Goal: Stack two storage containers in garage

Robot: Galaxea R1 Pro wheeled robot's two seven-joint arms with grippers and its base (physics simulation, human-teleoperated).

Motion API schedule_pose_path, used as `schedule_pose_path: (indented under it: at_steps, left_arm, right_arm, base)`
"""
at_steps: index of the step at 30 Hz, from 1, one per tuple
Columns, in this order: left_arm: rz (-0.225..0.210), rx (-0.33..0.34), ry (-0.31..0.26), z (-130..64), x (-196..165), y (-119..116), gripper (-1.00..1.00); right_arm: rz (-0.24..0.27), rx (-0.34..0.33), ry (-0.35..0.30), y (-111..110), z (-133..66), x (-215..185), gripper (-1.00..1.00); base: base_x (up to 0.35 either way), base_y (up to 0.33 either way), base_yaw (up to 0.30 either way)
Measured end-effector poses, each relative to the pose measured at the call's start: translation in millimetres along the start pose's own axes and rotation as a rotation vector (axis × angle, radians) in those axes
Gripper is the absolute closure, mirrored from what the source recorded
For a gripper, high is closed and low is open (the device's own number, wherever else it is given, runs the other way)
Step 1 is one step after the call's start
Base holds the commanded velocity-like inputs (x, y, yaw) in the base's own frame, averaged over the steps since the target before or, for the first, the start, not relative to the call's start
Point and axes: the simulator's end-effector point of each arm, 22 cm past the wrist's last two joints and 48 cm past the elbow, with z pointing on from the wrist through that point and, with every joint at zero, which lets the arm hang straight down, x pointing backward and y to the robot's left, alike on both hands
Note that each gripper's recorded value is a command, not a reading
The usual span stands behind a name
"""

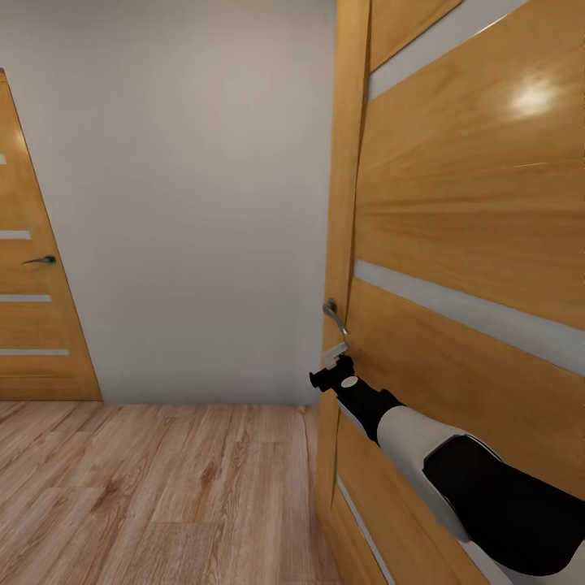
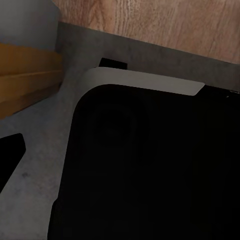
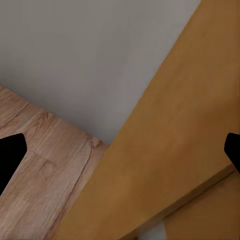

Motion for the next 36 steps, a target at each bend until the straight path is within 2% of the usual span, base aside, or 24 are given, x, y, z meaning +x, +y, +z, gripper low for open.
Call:
schedule_pose_path:
  at_steps: [9, 22, 28, 36]
  left_arm:
    - [0.0, 0.0, 0.0, 0.0, 0, 0, -1.0]
    - [0.0, 0.0, 0.0, 0.0, 0, 0, -1.0]
    - [0.0, 0.0, 0.0, 0.0, 0, 0, -1.0]
    - [0.0, 0.0, 0.0, 0.0, 0, 0, -1.0]
  right_arm:
    - [-0.001, 0.004, 0.001, -1, 0.0, 1, -1.0]
    - [0.001, 0.106, 0.001, -23, -1.1, 0, -1.0]
    - [0.007, 0.121, -0.005, -27, -1.6, -3, -1.0]
    - [-0.011, 0.166, 0.01, -62, -2.8, 11, -1.0]
  base:
    - [0.0, 0.0, 0.0]
    - [0.0, 0.0, 0.0]
    - [0.0, 0.0, 0.0]
    - [0.0, 0.0, 0.0]
